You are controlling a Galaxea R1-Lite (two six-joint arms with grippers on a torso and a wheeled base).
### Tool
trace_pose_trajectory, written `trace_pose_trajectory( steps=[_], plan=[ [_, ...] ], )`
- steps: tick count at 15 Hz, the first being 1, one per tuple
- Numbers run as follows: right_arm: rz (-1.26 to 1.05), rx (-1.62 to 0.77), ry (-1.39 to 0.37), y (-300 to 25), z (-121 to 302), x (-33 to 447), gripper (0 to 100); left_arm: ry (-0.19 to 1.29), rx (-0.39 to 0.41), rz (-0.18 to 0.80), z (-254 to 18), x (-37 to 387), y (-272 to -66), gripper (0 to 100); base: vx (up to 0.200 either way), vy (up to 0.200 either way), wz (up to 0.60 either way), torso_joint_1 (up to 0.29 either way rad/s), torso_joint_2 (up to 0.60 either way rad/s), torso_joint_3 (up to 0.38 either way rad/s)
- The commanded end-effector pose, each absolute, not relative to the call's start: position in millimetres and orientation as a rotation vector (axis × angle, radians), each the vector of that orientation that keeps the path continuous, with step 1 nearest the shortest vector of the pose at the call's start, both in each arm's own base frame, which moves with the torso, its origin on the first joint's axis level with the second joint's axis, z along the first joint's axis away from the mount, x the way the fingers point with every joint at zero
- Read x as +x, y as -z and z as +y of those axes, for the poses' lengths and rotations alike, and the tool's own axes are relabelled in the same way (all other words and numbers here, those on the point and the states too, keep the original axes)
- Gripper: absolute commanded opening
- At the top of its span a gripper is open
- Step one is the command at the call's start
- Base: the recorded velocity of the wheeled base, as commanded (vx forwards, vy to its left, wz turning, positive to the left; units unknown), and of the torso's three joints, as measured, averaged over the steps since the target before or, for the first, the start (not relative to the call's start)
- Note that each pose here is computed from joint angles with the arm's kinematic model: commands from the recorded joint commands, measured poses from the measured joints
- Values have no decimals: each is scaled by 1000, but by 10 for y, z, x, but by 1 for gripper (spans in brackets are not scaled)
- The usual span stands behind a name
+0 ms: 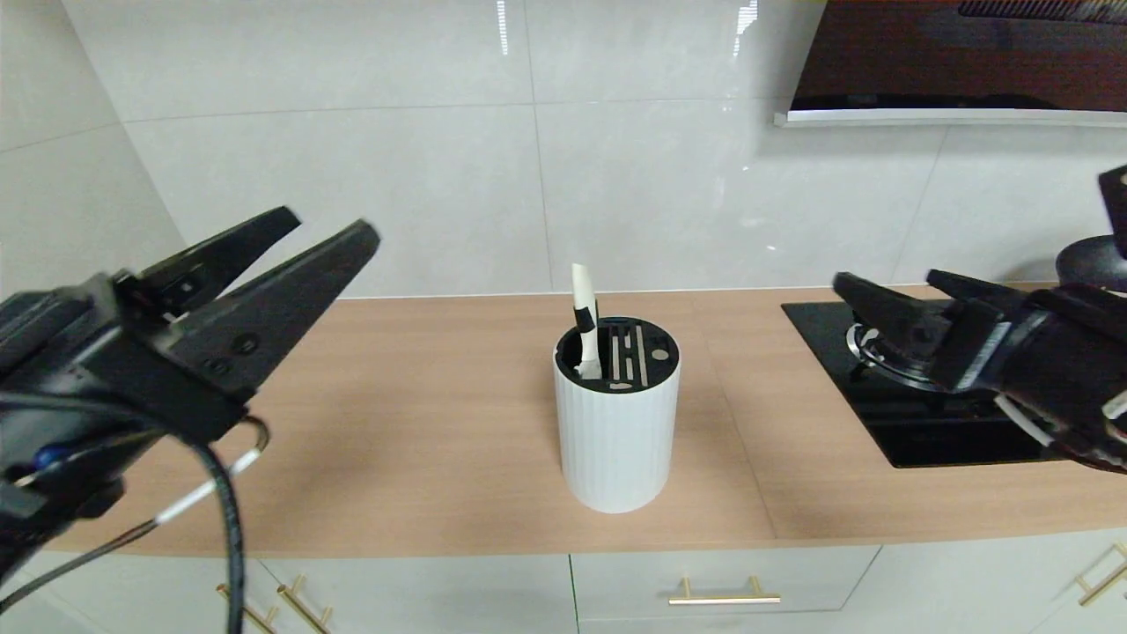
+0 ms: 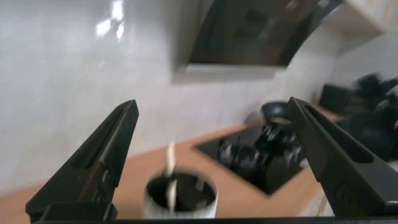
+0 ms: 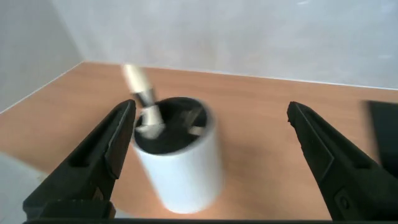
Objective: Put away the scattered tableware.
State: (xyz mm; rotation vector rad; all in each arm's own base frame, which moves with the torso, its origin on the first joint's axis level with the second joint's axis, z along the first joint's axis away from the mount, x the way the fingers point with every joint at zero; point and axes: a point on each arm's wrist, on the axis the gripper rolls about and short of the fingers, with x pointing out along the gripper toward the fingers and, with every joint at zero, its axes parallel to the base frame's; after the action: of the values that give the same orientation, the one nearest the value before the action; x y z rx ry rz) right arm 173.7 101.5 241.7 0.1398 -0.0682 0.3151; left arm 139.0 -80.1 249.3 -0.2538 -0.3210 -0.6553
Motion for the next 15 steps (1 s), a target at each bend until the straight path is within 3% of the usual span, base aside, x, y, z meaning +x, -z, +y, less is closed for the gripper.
trace_pose_trajectory(
  steps=[1, 3, 7, 11, 15],
  plan=[
    [-81, 136, -126, -2253, 505, 1492, 100, 543, -255, -322, -369, 823, -2328, 100, 0, 0, 0, 0, 0, 0],
    [-93, 129, -54, -2099, 202, 1259, 100, 512, -256, -283, -200, 448, -2188, 100, 0, 0, 0, 0, 0, 0],
    [-220, 114, -149, -2093, 69, 552, 100, 445, -237, -217, 29, -187, -1925, 100, 0, 0, 0, 0, 0, 0],
    [-240, 64, -145, -1865, -4, -85, 100, 361, -219, -264, 68, -475, -1729, 100, 0, 0, 0, 0, 0, 0],
    [-263, 18, -118, -1686, -50, -465, 100, 183, -204, -276, 50, -469, -1717, 100, 0, 0, 0, 0, 0, 0]
  ],
)
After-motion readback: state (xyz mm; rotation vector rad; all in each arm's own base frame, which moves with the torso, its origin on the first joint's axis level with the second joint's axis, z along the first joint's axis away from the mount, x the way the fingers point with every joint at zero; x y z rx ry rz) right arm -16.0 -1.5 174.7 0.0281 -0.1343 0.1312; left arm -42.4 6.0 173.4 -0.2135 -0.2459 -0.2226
